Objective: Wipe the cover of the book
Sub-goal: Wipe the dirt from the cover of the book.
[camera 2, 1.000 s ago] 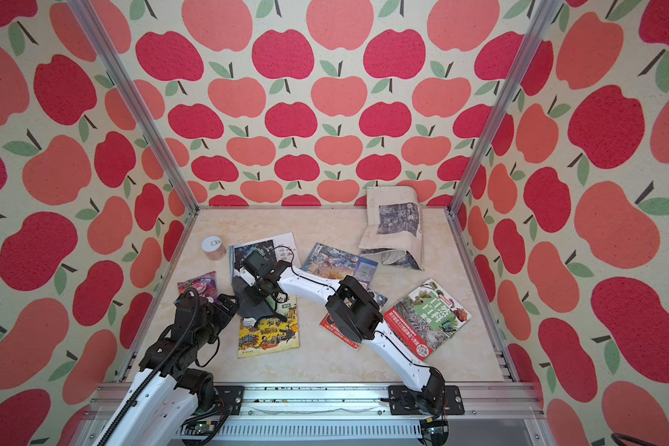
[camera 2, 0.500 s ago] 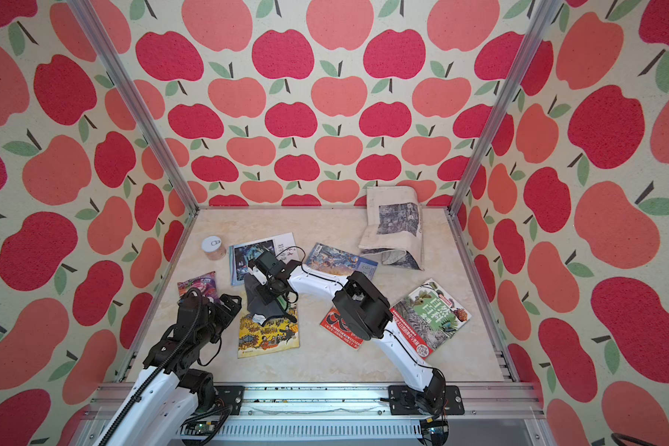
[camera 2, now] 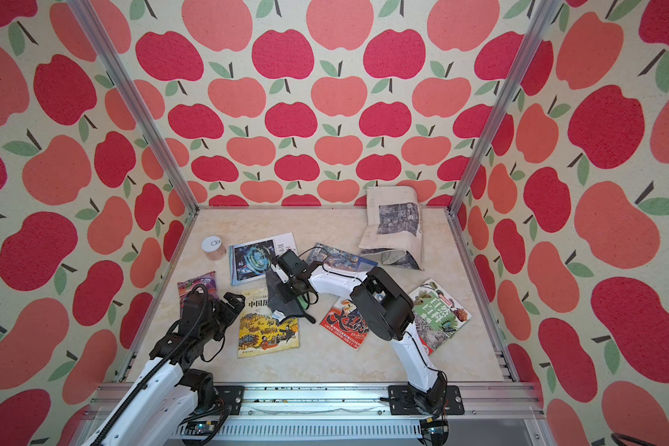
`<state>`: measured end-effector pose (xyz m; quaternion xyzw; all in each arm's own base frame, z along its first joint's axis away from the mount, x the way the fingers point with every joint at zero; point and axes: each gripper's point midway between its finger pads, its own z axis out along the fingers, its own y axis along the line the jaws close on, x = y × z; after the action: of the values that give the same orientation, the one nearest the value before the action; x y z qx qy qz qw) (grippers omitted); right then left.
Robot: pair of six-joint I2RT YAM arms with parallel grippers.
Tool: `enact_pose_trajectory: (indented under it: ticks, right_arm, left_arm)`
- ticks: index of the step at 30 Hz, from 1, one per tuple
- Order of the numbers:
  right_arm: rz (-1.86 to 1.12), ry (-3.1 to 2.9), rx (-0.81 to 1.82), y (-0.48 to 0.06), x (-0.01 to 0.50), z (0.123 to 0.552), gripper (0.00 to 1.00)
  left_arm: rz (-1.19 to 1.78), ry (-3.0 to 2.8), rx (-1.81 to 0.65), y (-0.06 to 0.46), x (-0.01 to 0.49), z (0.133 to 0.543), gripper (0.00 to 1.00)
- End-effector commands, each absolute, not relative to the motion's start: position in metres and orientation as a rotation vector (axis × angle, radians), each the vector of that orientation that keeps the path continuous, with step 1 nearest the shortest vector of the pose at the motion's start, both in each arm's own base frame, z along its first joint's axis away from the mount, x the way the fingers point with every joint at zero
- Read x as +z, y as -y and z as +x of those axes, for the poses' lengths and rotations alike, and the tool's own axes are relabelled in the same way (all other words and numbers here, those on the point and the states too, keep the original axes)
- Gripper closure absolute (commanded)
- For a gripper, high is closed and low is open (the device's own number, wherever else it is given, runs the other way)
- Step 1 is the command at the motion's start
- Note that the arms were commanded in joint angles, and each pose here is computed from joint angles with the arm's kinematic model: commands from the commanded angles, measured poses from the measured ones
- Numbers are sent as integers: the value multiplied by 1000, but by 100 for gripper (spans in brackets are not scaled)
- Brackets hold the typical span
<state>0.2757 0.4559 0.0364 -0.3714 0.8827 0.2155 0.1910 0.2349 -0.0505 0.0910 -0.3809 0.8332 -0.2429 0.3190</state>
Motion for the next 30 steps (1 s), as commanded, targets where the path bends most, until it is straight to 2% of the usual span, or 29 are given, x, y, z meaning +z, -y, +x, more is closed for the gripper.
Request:
enact_pose_trajectory:
  ticks: [1, 9, 30]
  right_arm:
    - [-1023, -2588, 445, -419, 14, 270, 100]
    - [-1021, -2603, 484, -424, 15, 264, 100]
    - [-1176, -2518, 787, -546, 17, 207, 100]
  left_arm:
    - [-1001, -2186, -649, 52, 90, 236, 1]
    - [-992, -2187, -652, 52, 90, 235, 1]
    - [-971, -2186, -650, 51, 97, 230, 1]
